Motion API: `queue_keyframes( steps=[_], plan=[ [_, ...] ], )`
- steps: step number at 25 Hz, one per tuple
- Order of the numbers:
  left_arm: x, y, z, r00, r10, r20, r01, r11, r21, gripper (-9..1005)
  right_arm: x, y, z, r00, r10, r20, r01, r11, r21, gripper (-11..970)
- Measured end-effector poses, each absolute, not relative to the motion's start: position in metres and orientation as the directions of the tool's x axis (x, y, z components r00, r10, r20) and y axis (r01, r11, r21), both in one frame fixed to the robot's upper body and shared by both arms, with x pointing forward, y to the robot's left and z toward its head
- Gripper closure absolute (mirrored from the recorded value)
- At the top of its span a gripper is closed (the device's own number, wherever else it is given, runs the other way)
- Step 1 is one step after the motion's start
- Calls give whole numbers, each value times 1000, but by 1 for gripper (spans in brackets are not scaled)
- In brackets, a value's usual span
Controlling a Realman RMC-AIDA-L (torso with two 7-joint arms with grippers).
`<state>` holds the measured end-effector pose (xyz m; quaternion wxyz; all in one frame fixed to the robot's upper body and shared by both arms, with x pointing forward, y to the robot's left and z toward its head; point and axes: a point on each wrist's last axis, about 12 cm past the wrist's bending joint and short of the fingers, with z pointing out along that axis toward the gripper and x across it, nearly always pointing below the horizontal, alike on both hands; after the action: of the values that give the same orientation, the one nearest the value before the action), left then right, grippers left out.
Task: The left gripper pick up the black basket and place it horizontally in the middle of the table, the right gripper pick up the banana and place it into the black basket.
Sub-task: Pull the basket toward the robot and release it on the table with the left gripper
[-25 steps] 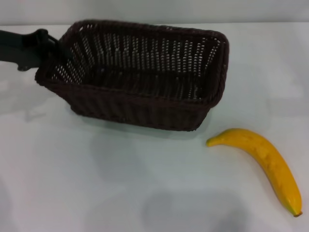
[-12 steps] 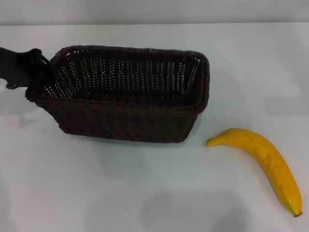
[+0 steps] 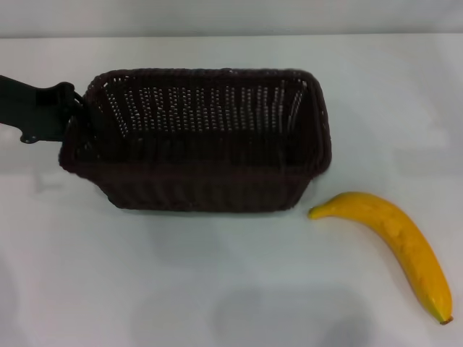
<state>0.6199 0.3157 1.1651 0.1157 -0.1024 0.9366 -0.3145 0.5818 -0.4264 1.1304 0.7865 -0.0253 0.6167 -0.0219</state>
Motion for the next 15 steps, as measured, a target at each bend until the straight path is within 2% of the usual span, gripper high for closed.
queue_keyframes(
  steps=[8,15],
  plan=[
    [618,315,1165,-955,-266,-132,-128,771,-624,668,576,-426,1125,232,-55,-971,4,998,-56,101],
    [616,315,1166,-962,-247,-119,-115,757,-643,420,568,-427,1120,233,-37,-972,-1,999,-38,101]
  ],
)
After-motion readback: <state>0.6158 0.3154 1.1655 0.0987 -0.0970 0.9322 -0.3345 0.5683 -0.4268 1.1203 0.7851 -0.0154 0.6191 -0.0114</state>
